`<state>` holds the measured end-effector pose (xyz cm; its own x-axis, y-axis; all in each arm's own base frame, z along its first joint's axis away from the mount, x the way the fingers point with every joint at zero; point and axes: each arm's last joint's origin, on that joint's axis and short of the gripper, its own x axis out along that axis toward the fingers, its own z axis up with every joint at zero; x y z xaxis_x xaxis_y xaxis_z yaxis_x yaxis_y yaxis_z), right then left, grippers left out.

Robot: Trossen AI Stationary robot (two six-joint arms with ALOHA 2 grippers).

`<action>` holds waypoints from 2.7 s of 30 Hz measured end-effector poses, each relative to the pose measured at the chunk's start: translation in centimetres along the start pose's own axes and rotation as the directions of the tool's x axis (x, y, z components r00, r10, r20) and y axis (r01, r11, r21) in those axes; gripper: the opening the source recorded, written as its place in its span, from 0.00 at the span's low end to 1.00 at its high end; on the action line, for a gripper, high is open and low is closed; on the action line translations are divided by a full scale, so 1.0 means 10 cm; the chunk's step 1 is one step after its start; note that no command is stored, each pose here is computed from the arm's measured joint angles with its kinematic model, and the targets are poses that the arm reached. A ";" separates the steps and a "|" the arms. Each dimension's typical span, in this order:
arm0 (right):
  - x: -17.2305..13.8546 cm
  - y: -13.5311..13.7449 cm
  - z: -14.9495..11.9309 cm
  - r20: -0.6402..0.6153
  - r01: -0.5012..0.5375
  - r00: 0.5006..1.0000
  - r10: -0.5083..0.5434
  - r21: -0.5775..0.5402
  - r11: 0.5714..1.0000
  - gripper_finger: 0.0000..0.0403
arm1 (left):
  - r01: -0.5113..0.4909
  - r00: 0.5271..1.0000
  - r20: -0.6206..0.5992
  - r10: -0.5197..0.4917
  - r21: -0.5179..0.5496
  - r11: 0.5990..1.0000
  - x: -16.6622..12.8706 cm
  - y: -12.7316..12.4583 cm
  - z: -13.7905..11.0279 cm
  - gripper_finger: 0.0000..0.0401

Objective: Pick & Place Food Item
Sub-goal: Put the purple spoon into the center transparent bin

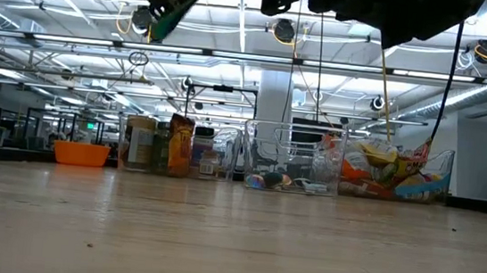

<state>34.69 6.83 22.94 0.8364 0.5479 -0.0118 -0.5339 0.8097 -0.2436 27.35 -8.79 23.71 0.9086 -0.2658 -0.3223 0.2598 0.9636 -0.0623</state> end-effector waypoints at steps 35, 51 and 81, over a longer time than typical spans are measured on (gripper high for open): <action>-1.11 -0.43 0.37 -0.465 0.551 0.696 -0.547 -0.142 0.822 0.00 | -0.153 0.983 0.095 0.155 -0.022 0.988 -0.07 -0.03 0.11 0.68; -1.63 -1.16 -0.68 -0.567 0.734 0.534 -0.627 -0.057 0.677 0.00 | -0.164 0.984 0.070 0.165 -0.018 0.986 -0.07 -0.01 0.09 0.69; -1.70 -1.25 -0.99 -0.600 0.725 0.567 -0.564 0.037 0.688 0.28 | -0.166 0.985 0.041 0.167 -0.027 0.986 -0.07 -0.01 0.06 0.68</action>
<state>28.42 -14.69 16.55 0.8497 -0.2724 -0.4514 0.2342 0.9621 -0.1398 26.91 -8.72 24.49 0.9519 -0.1017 -0.2890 0.0961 0.9948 -0.0336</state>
